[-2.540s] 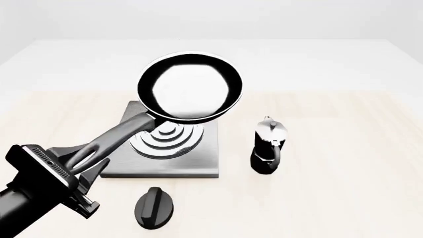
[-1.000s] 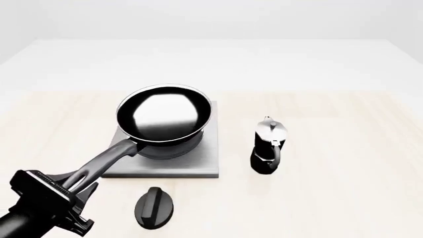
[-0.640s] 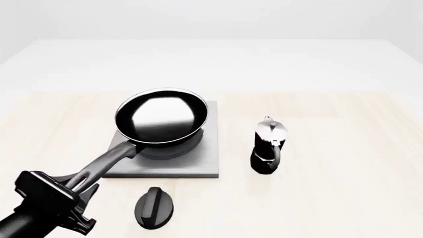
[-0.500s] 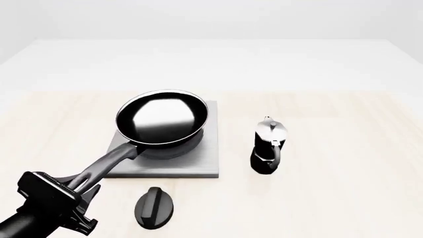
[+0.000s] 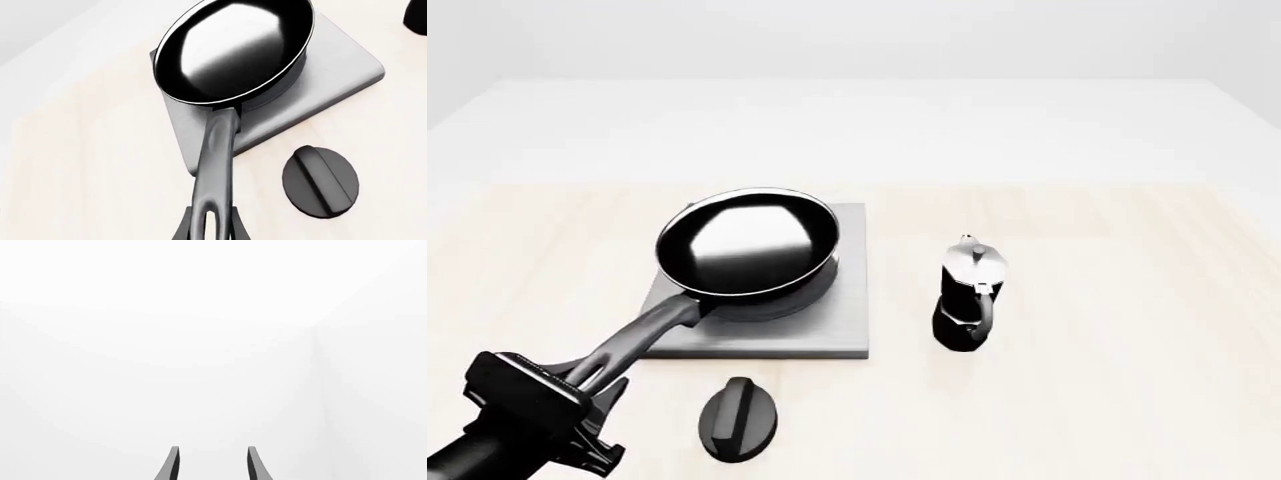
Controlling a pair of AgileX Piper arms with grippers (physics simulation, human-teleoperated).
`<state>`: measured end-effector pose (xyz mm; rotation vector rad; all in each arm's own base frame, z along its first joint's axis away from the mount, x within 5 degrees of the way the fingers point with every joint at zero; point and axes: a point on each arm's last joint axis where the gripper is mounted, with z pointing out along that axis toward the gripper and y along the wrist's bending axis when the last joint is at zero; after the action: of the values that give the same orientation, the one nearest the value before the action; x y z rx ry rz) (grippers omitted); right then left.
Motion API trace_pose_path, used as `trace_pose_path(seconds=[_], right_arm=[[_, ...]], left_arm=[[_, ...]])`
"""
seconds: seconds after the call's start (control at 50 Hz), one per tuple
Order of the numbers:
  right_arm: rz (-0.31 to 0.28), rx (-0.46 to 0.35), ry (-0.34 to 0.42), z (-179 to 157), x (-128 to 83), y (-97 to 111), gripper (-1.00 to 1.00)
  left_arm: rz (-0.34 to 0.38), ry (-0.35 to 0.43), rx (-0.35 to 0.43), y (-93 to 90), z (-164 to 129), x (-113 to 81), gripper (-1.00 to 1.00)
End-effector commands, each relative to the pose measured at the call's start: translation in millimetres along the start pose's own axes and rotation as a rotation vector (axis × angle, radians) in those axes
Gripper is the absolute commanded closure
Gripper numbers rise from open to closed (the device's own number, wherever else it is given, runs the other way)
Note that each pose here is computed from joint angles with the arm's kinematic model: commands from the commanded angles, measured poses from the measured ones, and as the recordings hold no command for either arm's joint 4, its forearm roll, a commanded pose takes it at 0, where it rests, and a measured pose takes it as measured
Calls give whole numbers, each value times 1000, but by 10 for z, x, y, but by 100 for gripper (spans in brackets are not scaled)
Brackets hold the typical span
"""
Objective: Put the frying pan on the stove.
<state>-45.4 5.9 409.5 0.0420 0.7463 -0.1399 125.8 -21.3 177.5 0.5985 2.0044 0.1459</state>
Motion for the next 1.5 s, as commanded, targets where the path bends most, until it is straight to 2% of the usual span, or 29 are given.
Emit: trace_pose_path(seconds=[0.02,0.42,0.64,0.88,0.9,1.06,1.12,1.24,1.3,1.32,1.34,1.38,1.44,1.46,1.5], right_arm=[[0,0,-1,0,-15,0,-100],[1,2,0,0,-11,1,-100],[0,1,0,0,-20,0,-100],[1,0,-1,0,-33,0,-100],[1,0,-1,0,-31,0,-100],[-1,0,0,0,-22,0,-100],[-1,0,0,0,-26,-1,-100],[-2,0,0,0,-31,-1,-100],[-1,0,0,0,-26,0,-100],[-1,0,0,0,-26,0,-100],[-1,0,0,0,-23,-1,-100],[-1,0,1,0,-25,0,-100],[-1,1,0,0,-27,0,-100],[-1,1,0,0,-30,0,-100],[-1,1,0,0,-27,0,-100]], left_arm=[[-72,-21,-23,41,8,-51,-100],[-65,-28,-13,47,-12,-111,-100],[-74,-105,8,95,-243,-385,-100],[-51,-187,-32,225,-496,-650,-100],[-56,-219,-56,278,-594,-737,-100],[-20,-309,-132,439,-903,-1013,-100],[-37,-356,-180,517,-1046,-1123,-100],[-49,-415,-245,595,-1223,-1223,-100],[-75,-464,-318,660,-1374,-1281,-100],[-75,-464,-318,660,-1374,-1281,-100],[-104,-500,-389,719,-1482,-1328,-100],[-112,-514,-409,740,-1517,-1353,-100],[-147,-567,-481,803,-1647,-1433,-100],[-144,-593,-532,822,-1703,-1443,-100],[-172,-604,-544,844,-1731,-1470,-100]])
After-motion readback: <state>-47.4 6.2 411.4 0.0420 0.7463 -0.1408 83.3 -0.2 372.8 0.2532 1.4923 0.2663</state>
